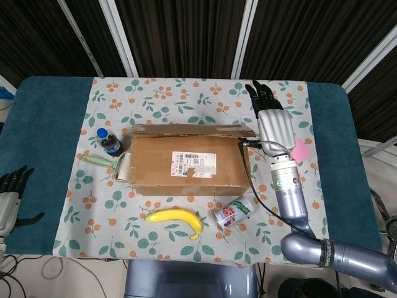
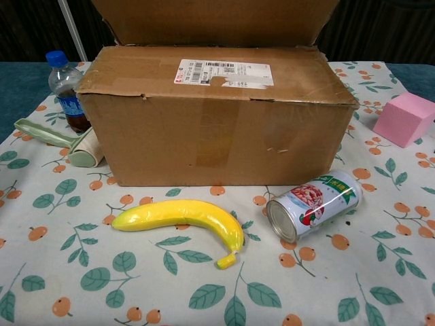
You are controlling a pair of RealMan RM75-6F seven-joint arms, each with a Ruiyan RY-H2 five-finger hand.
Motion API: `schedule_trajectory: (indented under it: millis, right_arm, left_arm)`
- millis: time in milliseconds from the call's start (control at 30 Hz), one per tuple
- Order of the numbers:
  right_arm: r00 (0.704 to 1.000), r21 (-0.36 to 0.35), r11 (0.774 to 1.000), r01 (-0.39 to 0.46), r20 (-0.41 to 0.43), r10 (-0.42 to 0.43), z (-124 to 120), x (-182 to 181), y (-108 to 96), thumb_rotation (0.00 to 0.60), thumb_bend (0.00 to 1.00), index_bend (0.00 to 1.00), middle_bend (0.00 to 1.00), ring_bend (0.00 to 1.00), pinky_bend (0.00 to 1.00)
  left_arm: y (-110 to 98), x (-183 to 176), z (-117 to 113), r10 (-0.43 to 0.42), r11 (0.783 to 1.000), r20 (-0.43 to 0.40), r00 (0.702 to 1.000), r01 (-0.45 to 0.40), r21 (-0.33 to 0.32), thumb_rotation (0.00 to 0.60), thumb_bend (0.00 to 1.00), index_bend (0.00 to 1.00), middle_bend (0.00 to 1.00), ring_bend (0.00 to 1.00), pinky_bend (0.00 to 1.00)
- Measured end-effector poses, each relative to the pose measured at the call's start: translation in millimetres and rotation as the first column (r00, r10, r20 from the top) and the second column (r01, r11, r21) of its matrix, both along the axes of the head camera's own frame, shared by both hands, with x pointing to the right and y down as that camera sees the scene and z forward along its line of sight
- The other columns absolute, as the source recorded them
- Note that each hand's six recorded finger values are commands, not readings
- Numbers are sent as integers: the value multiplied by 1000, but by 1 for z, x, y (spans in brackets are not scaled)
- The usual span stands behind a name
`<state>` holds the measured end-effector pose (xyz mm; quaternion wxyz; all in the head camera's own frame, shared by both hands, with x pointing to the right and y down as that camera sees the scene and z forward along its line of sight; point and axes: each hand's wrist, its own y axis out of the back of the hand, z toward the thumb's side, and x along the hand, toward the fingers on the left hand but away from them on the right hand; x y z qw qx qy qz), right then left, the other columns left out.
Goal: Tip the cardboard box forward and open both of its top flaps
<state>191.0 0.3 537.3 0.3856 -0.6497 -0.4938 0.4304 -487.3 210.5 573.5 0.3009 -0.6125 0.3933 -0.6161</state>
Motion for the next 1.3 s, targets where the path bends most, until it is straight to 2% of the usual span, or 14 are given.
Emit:
schedule_trajectory:
  millis: [233,533,867,1033,1200,1300]
  right_arm:
    - [999,13,1000,-25,-29,25,-2,2,-29,600,230,0,0,0,248]
    - [992,63,996,-68,-99,74,-1,7,-78,600,227,0,0,0,247]
    - [977,67,991,-117,-169,127,14,13,-118,600,223,0,0,0,247]
    - [973,30,988,-149,-172,152,28,16,-121,600,228,0,0,0,247]
    - [980,2,991,-137,-145,136,32,15,-110,600,316,0,0,0,247]
    - [988,-13,994,-112,-112,110,29,11,-99,600,331,0,0,0,247]
  left_arm:
    - [-1,-1,0,-13,1000,0,1000,13,-1,600,91,0,0,0,7]
    - [0,-2,1,-24,1000,1,1000,24,-7,600,91,0,0,0,7]
    - [-1,-2,1,-28,1000,0,1000,28,-12,600,91,0,0,0,12]
    - [-1,-2,1,-30,999,-4,1000,30,-10,600,91,0,0,0,12]
    - [-1,-2,1,-30,999,-8,1000,30,-10,600,91,0,0,0,12]
    - [-1,-1,1,-28,1000,-7,1000,28,-12,600,91,0,0,0,12]
